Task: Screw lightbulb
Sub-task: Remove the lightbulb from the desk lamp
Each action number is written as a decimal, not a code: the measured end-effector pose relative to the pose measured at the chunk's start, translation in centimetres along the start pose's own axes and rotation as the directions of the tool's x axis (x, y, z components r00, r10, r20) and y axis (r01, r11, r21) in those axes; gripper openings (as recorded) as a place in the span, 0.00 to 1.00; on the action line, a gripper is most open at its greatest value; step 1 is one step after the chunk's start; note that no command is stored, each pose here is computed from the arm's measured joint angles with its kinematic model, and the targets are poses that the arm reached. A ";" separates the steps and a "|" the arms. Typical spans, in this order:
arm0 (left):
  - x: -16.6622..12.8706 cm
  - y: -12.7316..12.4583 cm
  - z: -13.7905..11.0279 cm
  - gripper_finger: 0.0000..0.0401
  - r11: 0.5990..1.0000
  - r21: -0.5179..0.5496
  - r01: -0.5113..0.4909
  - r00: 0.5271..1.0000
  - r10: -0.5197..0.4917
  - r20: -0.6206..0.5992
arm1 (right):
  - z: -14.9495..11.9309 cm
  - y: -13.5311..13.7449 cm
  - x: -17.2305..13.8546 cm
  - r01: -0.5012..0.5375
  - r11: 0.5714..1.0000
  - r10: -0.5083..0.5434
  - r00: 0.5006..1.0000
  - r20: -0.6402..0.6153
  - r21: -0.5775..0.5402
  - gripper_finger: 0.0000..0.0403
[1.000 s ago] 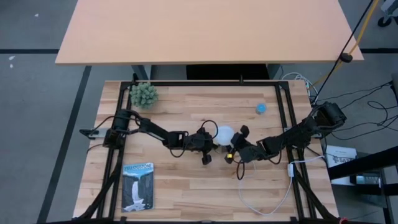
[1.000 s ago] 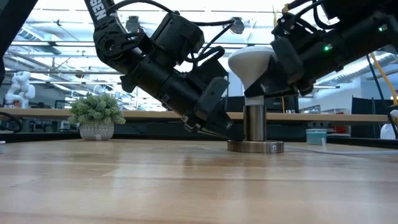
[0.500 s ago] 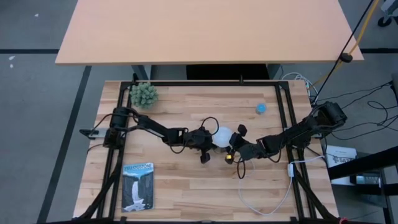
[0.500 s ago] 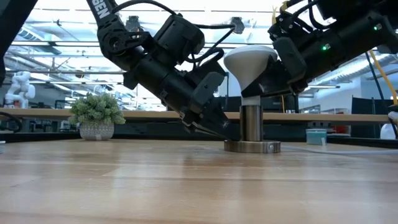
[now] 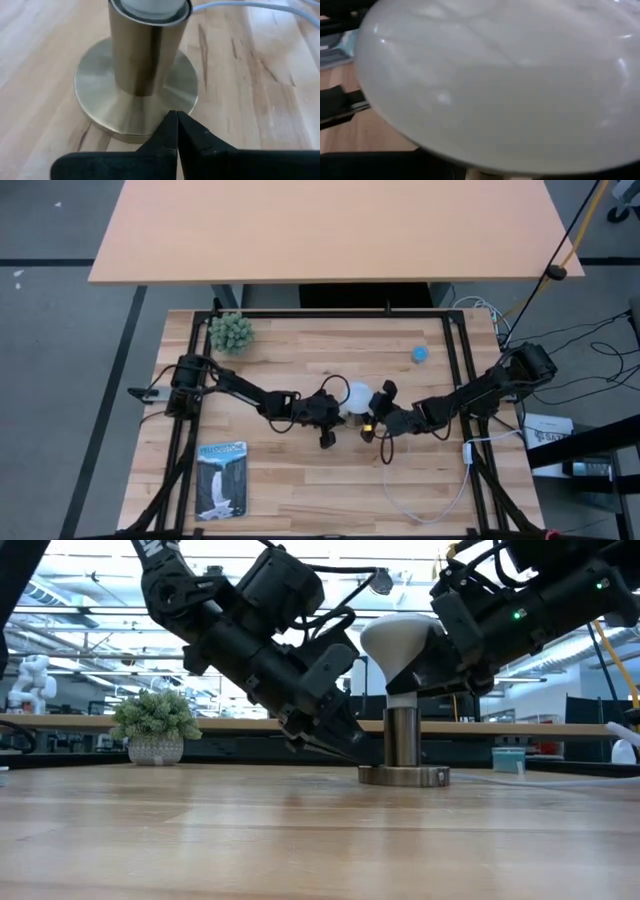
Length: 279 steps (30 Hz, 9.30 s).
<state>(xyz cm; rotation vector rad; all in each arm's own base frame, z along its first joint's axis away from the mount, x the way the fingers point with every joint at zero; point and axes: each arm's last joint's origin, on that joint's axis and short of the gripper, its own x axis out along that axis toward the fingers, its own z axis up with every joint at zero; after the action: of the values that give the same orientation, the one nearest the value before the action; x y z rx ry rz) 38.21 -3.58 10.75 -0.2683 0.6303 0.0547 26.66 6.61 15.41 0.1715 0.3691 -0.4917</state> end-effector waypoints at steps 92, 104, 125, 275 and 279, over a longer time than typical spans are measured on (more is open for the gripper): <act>1.0 6.6 1.2 0.00 0.957 -0.017 -0.289 0.957 0.290 0.012 | -0.3 0.9 -0.5 -0.109 0.993 0.107 0.993 -0.040 -0.043 0.34; -1.9 4.3 3.5 0.00 0.961 0.004 -0.277 0.960 0.277 0.030 | -0.7 0.7 -0.4 -0.093 0.990 0.088 0.995 -0.056 -0.107 0.48; -2.8 0.9 2.6 0.00 0.962 0.048 -0.270 0.963 0.271 -0.012 | -1.0 0.7 -0.9 -0.085 0.991 0.076 0.993 -0.089 -0.099 0.49; -3.3 -3.8 2.4 0.00 0.968 0.248 -0.031 0.999 0.025 0.025 | -2.8 1.9 -2.4 0.061 0.997 -0.062 0.998 -0.022 -0.037 0.00; -4.0 -2.5 3.0 0.00 0.970 0.215 -0.110 0.994 0.110 0.011 | -2.7 2.5 -2.7 -0.013 1.000 0.013 1.000 -0.026 -0.009 0.00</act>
<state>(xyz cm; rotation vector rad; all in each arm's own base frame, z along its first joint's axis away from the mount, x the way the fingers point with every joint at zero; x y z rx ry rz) 37.01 -5.11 16.00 -0.0228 0.6462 0.0924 24.89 10.57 14.17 0.1711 0.3958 -0.4751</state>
